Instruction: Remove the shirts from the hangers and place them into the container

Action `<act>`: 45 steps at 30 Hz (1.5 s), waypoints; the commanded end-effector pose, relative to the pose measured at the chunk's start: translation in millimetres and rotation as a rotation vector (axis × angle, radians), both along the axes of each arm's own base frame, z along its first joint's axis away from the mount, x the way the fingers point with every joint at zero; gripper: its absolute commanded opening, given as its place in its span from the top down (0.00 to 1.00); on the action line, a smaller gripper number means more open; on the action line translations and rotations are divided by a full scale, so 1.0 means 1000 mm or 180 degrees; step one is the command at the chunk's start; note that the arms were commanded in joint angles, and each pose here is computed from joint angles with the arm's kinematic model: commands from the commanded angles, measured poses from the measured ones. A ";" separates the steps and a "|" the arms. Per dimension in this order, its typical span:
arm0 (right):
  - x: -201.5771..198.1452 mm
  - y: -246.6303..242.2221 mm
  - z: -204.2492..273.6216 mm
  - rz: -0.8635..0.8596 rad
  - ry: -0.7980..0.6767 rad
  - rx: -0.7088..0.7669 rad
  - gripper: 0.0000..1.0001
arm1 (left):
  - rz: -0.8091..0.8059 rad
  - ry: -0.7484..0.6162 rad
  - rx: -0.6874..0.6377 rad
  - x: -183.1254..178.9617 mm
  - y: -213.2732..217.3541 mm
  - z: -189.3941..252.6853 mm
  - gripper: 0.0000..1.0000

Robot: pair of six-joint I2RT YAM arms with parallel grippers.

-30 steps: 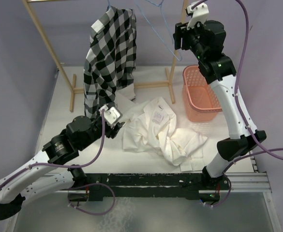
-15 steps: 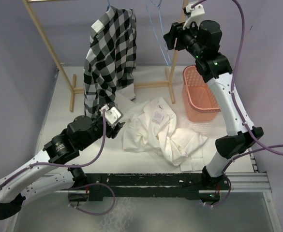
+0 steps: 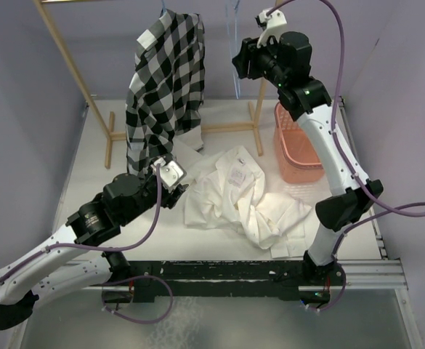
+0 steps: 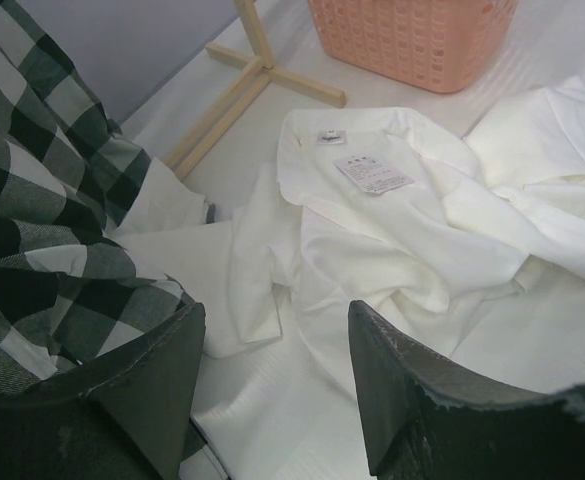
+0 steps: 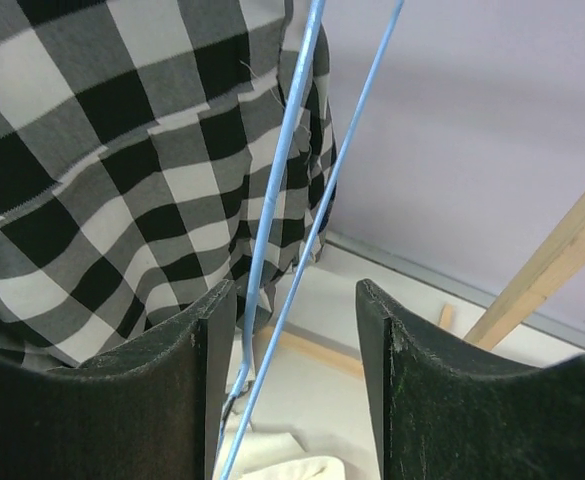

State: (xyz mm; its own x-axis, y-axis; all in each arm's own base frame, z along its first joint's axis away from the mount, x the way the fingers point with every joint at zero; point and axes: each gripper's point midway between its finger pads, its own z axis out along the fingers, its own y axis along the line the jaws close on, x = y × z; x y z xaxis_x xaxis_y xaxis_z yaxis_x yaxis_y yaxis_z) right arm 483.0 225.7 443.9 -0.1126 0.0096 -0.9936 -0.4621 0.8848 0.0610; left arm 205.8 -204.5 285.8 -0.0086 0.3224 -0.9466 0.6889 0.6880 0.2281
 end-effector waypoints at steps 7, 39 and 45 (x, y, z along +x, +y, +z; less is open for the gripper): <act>0.001 -0.001 0.034 -0.0156 -0.0346 -0.0013 0.49 | -0.0049 -0.0009 -0.0117 -0.001 -0.005 0.008 0.37; 0.005 -0.021 0.067 -0.0716 -0.0544 -0.0204 1.00 | -0.0150 0.0055 -0.0052 -0.003 -0.011 0.002 0.37; 0.015 -0.019 0.056 -0.0762 -0.0452 -0.0296 1.00 | -0.0123 0.0033 -0.0067 -0.002 -0.010 0.004 0.38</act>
